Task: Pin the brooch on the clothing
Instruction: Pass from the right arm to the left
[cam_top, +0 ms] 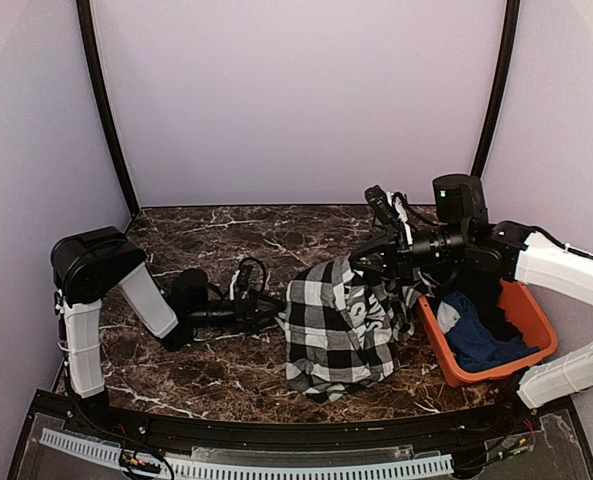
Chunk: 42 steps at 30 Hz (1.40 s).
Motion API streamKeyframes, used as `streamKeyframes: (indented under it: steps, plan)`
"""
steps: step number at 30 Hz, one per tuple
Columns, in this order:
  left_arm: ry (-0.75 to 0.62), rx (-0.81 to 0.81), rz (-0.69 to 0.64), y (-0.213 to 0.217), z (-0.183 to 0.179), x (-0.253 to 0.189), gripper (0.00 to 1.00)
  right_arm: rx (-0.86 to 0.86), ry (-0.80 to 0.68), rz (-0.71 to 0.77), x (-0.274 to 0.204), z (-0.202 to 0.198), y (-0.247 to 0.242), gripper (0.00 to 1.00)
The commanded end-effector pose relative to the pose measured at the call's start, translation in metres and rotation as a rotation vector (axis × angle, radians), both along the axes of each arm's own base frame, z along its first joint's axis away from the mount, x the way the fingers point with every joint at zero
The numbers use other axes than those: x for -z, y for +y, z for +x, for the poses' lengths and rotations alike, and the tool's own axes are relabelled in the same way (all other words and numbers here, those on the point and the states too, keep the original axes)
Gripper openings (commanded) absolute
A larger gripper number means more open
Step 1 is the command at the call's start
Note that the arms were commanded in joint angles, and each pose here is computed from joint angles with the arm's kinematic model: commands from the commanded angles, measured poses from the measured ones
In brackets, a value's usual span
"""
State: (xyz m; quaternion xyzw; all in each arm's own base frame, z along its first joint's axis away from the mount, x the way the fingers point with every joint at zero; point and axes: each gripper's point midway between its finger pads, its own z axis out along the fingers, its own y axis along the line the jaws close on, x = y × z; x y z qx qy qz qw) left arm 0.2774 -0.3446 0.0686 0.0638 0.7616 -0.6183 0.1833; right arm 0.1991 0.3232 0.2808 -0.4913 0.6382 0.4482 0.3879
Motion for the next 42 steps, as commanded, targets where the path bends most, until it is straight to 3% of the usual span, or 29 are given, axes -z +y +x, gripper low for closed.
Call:
streamKeyframes:
  steps: [1,6,14,18,20,21,22,24,32,33,35,38,41,42]
  plan:
    - [-0.234,0.013,-0.178,0.003,-0.006,-0.062,0.89,0.02,-0.068,0.03,-0.015,0.005,0.002,0.0]
    - [-0.282,0.011,-0.178,0.005,-0.009,-0.069,0.9,0.031,-0.066,0.023,-0.011,0.007,0.001,0.0]
    - [-0.285,0.079,-0.19,-0.014,-0.012,-0.064,0.78,0.026,-0.064,0.034,-0.015,0.007,0.002,0.0]
    - [-0.286,0.086,-0.188,-0.018,-0.01,-0.061,0.61,0.026,-0.068,0.039,-0.018,0.007,0.002,0.0]
    - [-0.293,0.087,-0.194,-0.019,-0.009,-0.063,0.33,0.028,-0.069,0.04,-0.019,0.007,0.002,0.0]
    - [-0.291,0.086,-0.194,-0.019,-0.008,-0.063,0.26,0.029,-0.071,0.039,-0.019,0.007,0.002,0.0]
    - [-0.288,0.086,-0.196,-0.02,-0.008,-0.064,0.13,0.031,-0.071,0.038,-0.019,0.007,0.002,0.0]
    - [-0.285,0.083,-0.2,-0.02,-0.007,-0.065,0.02,0.039,-0.076,0.034,-0.018,0.008,0.001,0.0]
    - [-0.349,0.025,-0.249,-0.01,-0.004,-0.105,0.01,0.099,-0.09,-0.073,0.005,0.015,-0.01,0.01]
    - [-0.372,0.02,-0.268,-0.008,-0.004,-0.118,0.01,0.108,-0.092,-0.089,0.007,0.016,-0.012,0.08]
    - [-0.382,0.0,-0.274,-0.003,-0.001,-0.135,0.01,0.12,-0.11,-0.123,0.009,0.017,-0.016,0.35]
    - [-0.459,-0.029,-0.233,0.004,0.0,-0.169,0.01,0.141,-0.14,-0.166,0.006,0.022,-0.02,0.67]
    - [-0.469,-0.05,-0.023,0.008,0.005,-0.166,0.01,0.15,-0.185,-0.192,-0.006,0.029,-0.02,0.83]
    - [-0.512,-0.087,-0.008,0.016,0.004,-0.187,0.01,0.155,-0.198,-0.207,-0.008,0.033,-0.02,0.88]
